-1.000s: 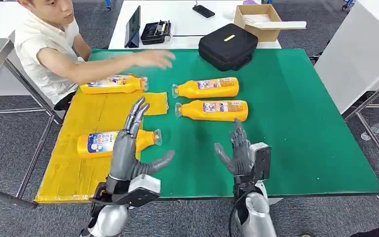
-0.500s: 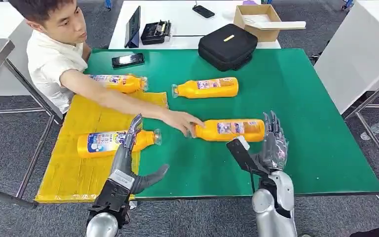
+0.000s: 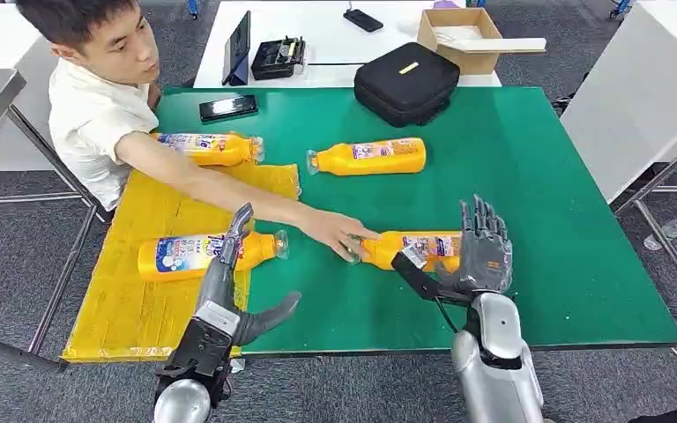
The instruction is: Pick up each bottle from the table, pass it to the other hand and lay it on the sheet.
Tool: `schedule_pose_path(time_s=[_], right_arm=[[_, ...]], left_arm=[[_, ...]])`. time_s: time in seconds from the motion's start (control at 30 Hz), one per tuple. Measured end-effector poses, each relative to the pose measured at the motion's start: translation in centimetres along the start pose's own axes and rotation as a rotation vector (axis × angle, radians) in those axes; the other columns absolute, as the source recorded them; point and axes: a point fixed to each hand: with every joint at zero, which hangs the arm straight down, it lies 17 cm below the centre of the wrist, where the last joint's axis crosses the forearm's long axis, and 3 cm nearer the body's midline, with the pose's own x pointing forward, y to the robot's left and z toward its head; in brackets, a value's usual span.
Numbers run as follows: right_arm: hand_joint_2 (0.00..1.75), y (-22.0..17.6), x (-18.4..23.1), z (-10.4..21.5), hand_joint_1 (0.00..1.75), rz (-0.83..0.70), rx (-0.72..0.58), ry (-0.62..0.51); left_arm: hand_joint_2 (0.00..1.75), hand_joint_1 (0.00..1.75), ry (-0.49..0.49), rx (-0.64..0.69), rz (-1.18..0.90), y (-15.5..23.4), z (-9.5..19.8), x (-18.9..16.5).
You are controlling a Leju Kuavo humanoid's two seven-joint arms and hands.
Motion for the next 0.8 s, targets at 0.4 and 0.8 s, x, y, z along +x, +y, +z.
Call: schedule_pose_path(time_s=[0.4, 0.8], right_arm=[[1.75, 5.5, -1.6, -0.5, 0.00, 0.023, 0.190, 0.027], [1.75, 7.6, -4.7, -1.7, 0.00, 0.084, 0.266, 0.081]], left_arm=[[1.75, 0.00, 0.048, -0.012, -0.025, -0.4, 0.1, -1.4], [1.75, 0.00, 0.061, -0.023, -0.026, -0.9, 0.2, -2.0]])
